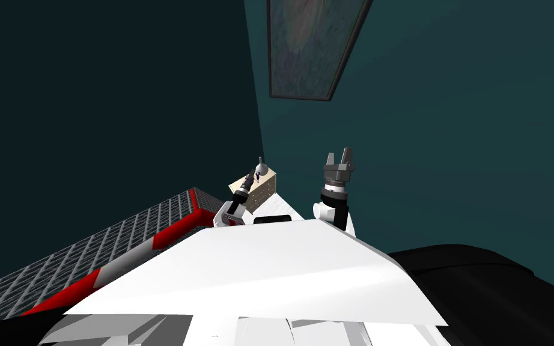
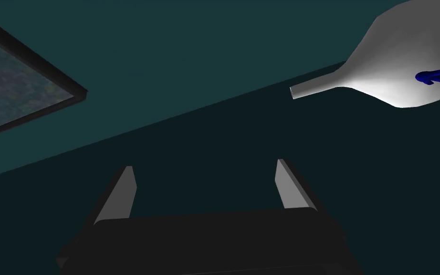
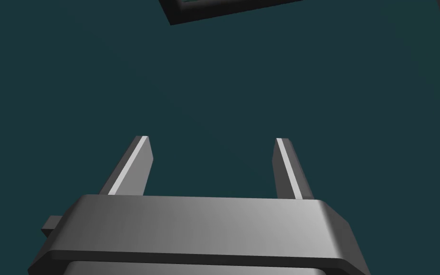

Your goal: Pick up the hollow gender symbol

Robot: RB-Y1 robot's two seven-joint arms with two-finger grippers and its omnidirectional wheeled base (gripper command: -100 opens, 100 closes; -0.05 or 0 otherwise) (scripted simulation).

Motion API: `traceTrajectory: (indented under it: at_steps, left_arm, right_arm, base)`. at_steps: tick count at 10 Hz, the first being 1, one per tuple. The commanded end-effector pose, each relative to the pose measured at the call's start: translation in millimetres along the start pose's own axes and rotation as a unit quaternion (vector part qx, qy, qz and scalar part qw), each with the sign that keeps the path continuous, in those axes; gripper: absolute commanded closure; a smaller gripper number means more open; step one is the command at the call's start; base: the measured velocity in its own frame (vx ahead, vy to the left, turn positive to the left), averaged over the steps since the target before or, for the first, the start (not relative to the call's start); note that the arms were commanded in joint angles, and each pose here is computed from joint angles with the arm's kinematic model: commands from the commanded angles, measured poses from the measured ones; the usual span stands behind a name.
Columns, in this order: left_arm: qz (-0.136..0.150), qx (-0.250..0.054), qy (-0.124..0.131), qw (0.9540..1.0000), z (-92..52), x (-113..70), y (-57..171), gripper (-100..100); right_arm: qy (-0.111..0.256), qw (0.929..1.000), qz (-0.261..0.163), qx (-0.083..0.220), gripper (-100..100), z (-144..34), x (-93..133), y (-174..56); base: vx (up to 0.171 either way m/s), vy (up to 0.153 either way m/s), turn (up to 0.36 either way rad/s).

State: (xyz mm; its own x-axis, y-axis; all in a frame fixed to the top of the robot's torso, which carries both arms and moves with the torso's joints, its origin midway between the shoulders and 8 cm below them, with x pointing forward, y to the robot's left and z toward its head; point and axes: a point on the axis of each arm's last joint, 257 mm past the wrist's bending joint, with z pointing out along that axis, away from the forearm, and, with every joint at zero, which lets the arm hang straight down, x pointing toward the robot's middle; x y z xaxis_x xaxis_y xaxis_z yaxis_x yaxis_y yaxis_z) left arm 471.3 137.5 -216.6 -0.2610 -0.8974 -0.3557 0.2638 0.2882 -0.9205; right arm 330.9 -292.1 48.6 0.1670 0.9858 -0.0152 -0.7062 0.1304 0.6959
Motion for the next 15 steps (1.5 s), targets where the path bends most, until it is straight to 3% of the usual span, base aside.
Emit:
traceTrajectory:
  at_steps: [1, 5, 7, 10, 12, 13, 14, 15]
  left_arm:
    - [0.01, -0.033, 0.024, 0.9991, 0.4, 16.3, 25, -100]
    - [0.017, -0.069, 0.043, 0.9966, -5.3, 28.5, 58, -100]
    - [0.039, -0.102, 0.071, 0.9915, -8.0, 42.5, 88, -100]
    - [0.052, -0.14, 0.088, 0.9849, -20.5, 49.8, 122, -100]
    - [0.066, -0.163, 0.102, 0.9792, -28.4, 53.5, 143, -100]
    - [0.081, -0.183, 0.115, 0.9731, -36.1, 55.2, 162, -100]
    - [0.081, -0.186, 0.115, 0.9725, -37.5, 55.3, 164, -100]
    - [0.097, -0.207, 0.127, 0.9651, -47.4, 55.2, 184, -100]
  right_arm:
    - [0.0, 1.0, 0.0, 0.0, 0, 0.0, 0, 0]
    - [0.0, 1.0, 0.0, 0.0, 0, 0.0, 0, 0]
    - [0.0, 1.0, 0.0, 0.0, 0, 0.0, 0, 0]
    - [0.0, 1.0, 0.0, 0.0, 0, 0.0, 0, 0]
    - [0.0, 1.0, 0.0, 0.0, 0, 0.0, 0, 0]
    - [0.0, 1.0, 0.0, 0.0, 0, -0.1, 0, 0]
    - [0.0, 1.0, 0.0, 0.0, 0, 0.0, 0, 0]
    - [0.0, 1.0, 0.0, 0.0, 0, -0.1, 0, 0]
  base:
    - [-0.015, 0.025, -0.245]
    - [-0.002, 0.01, -0.068]
    - [0.01, 0.018, -0.216]
    - [0.012, 0.019, -0.105]
    - [0.016, 0.017, -0.122]
    - [0.02, 0.022, -0.145]
    - [0.019, 0.018, -0.087]
    - [0.032, 0.018, -0.166]
